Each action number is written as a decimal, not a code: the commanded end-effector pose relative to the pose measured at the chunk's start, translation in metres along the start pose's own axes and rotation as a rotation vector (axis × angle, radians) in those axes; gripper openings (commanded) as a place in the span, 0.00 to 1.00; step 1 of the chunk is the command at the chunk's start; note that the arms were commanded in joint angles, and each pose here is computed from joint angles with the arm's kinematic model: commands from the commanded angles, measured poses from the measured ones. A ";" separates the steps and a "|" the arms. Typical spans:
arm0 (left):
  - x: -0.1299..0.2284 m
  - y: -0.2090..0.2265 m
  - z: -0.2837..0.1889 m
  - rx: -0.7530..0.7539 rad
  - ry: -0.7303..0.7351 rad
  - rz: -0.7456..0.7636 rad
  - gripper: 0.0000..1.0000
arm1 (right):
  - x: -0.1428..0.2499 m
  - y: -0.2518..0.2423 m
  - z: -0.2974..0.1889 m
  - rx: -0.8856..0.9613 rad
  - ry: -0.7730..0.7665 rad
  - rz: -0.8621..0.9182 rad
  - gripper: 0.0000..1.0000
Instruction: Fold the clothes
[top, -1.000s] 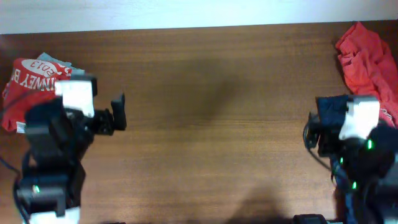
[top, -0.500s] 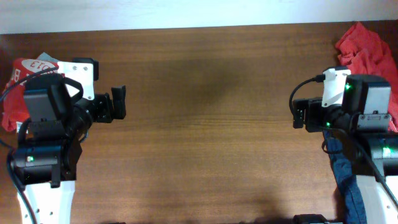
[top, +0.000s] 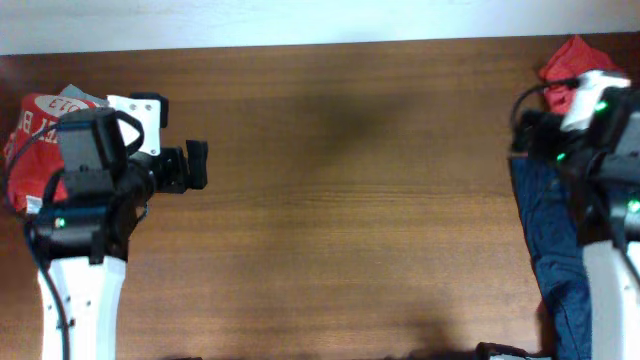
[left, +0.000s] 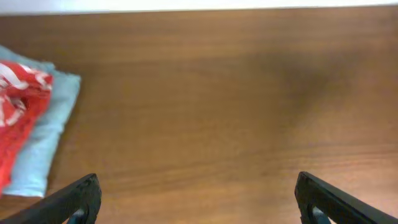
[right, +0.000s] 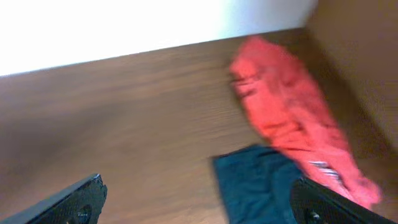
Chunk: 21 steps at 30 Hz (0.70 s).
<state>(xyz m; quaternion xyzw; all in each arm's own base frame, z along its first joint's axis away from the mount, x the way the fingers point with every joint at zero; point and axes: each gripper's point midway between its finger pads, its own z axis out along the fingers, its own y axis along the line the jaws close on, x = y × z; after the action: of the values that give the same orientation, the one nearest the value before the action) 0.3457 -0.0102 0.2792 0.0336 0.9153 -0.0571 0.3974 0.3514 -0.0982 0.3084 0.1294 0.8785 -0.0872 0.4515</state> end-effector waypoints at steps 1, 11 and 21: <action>0.001 0.003 0.011 0.005 0.035 -0.016 0.99 | -0.008 -0.059 0.023 0.149 -0.015 0.151 0.99; 0.010 0.006 0.035 0.009 0.099 -0.027 0.99 | 0.059 -0.174 0.121 0.351 0.168 0.354 0.97; 0.016 0.008 0.050 0.013 0.137 -0.033 0.99 | 0.147 -0.192 0.196 0.310 0.368 0.474 0.88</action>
<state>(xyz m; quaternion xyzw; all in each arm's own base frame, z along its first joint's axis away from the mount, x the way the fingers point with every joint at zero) 0.3668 -0.0090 0.2271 0.0274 0.9432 -0.0635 0.3251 0.3568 -0.3123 0.0899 0.4024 0.8691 -0.0978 0.2703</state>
